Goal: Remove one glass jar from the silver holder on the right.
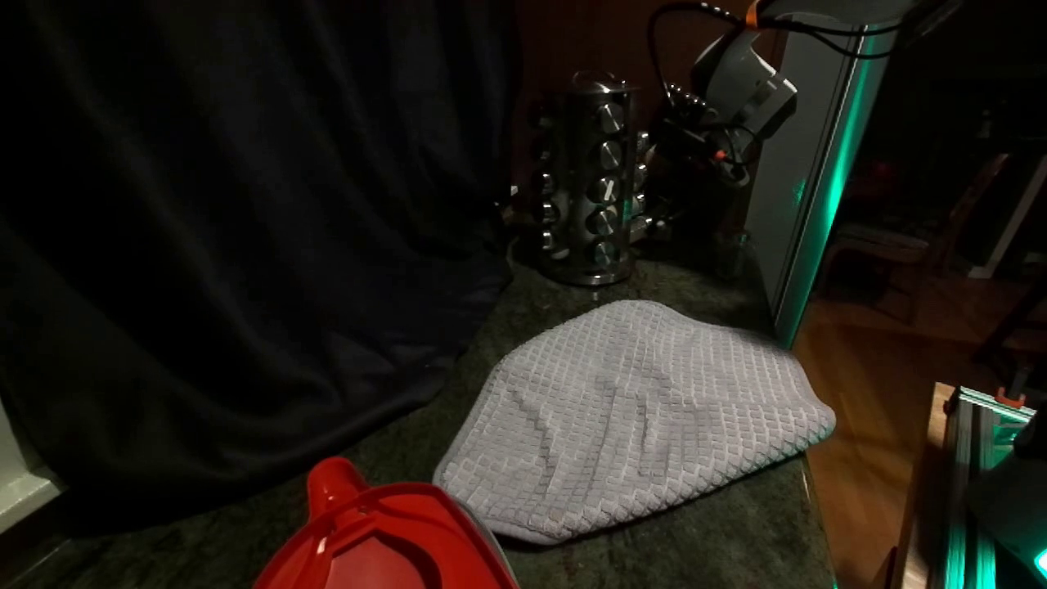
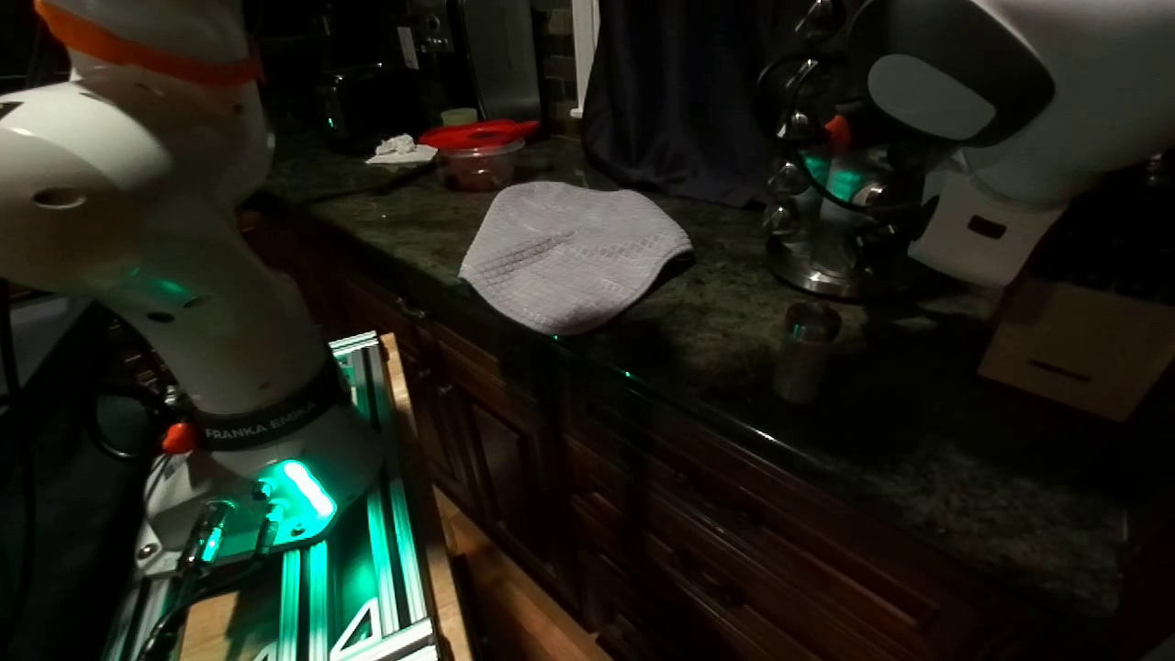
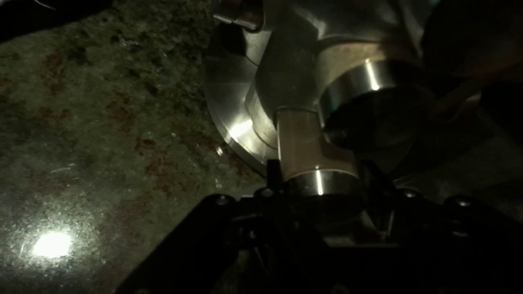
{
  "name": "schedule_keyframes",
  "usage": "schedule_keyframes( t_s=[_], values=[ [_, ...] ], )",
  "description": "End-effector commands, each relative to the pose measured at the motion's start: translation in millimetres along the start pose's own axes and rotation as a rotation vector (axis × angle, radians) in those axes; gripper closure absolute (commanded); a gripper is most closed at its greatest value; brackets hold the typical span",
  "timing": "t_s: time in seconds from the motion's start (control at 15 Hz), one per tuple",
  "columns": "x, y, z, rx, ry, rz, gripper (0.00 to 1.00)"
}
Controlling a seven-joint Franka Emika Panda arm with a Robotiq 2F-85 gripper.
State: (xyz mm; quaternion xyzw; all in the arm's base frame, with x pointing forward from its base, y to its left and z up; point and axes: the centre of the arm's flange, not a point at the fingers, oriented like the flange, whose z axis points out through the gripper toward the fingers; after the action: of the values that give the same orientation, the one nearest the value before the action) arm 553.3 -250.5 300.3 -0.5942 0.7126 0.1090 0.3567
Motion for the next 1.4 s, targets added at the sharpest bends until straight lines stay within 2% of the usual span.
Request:
schedule_keyframes(
  t_s=[0.0, 0.2, 0.53, 0.8, 1.0, 1.33],
  values=[
    [-5.9, 0.9, -27.7, 0.028, 0.063, -0.040, 0.76],
    [-5.9, 0.0, -28.5, 0.034, 0.061, -0.013, 0.76],
    [-1.5, 6.8, -23.4, 0.078, 0.002, 0.127, 0.76],
    [-1.1, 13.2, -21.3, 0.122, 0.024, 0.197, 0.76],
    [-3.2, 15.9, -23.3, 0.132, 0.073, 0.180, 0.76],
    [-14.8, 11.2, -28.2, 0.161, 0.183, 0.044, 0.76]
  ],
)
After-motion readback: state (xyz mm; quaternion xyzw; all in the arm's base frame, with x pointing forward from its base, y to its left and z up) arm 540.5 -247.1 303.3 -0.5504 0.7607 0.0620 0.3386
